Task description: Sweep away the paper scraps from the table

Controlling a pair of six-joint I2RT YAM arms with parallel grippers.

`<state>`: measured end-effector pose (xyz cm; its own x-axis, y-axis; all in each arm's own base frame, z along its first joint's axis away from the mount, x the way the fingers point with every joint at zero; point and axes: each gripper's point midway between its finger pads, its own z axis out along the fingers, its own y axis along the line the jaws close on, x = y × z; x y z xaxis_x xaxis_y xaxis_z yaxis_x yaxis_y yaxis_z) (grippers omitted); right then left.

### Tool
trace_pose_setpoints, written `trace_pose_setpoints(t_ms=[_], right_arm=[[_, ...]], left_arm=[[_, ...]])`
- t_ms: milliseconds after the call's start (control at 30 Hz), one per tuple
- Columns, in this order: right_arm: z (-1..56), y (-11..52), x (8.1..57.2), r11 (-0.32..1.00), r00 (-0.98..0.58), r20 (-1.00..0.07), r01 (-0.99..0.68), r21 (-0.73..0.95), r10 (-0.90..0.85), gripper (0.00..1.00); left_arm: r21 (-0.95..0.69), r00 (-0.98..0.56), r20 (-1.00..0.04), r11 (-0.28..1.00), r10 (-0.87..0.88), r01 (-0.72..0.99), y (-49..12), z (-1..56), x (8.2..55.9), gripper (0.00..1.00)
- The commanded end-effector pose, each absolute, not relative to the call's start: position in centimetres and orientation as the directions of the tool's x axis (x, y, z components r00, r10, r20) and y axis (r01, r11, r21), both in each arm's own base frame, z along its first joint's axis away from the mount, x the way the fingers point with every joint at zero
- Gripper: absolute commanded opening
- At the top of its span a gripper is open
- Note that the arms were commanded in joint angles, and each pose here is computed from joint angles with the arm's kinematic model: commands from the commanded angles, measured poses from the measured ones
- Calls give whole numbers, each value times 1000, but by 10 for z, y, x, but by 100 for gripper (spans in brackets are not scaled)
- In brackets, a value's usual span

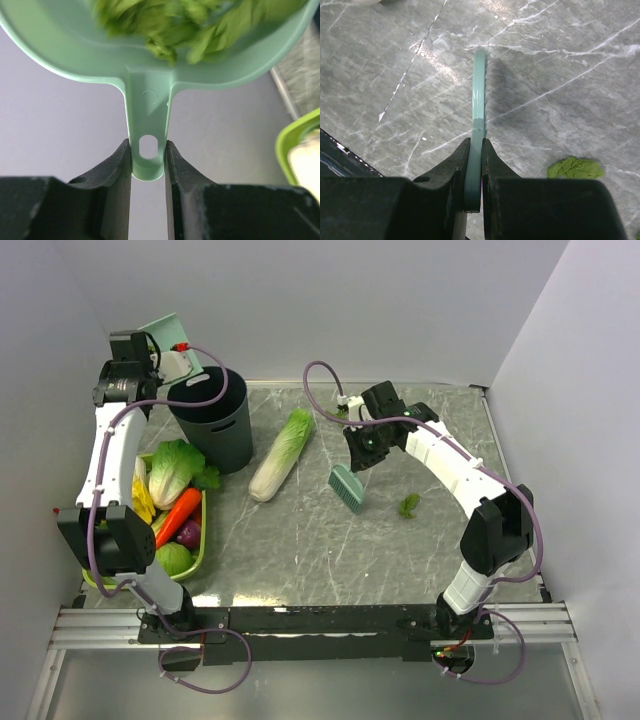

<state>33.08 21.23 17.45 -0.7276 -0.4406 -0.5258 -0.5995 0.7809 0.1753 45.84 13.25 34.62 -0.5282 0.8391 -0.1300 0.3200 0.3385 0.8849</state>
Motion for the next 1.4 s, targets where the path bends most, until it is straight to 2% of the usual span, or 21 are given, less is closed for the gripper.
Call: trace_pose_setpoints(t_ms=[0, 267, 600, 1000, 1100, 1367], right_arm=[[186, 219, 333, 764, -694, -564, -624, 164, -446, 0], [185, 219, 333, 761, -692, -564, -628, 161, -451, 0], [186, 217, 330, 759, -684, -567, -633, 150, -459, 0], [185, 217, 329, 757, -681, -566, -637, 144, -465, 0], [184, 217, 329, 758, -684, -565, -635, 150, -462, 0], [185, 222, 330, 752, -679, -566, -642, 148, -468, 0]], left_arm=[[943, -499, -81, 229, 863, 242, 147, 397, 457, 1], [957, -454, -3, 135, 891, 258, 147, 417, 464, 1], [952, -380, 201, -88, 903, 293, 145, 431, 467, 1], [954, -397, 197, -82, 896, 288, 149, 442, 472, 1], [944, -383, 234, -115, 894, 308, 149, 433, 466, 1], [956, -417, 196, -79, 888, 281, 155, 444, 465, 1]])
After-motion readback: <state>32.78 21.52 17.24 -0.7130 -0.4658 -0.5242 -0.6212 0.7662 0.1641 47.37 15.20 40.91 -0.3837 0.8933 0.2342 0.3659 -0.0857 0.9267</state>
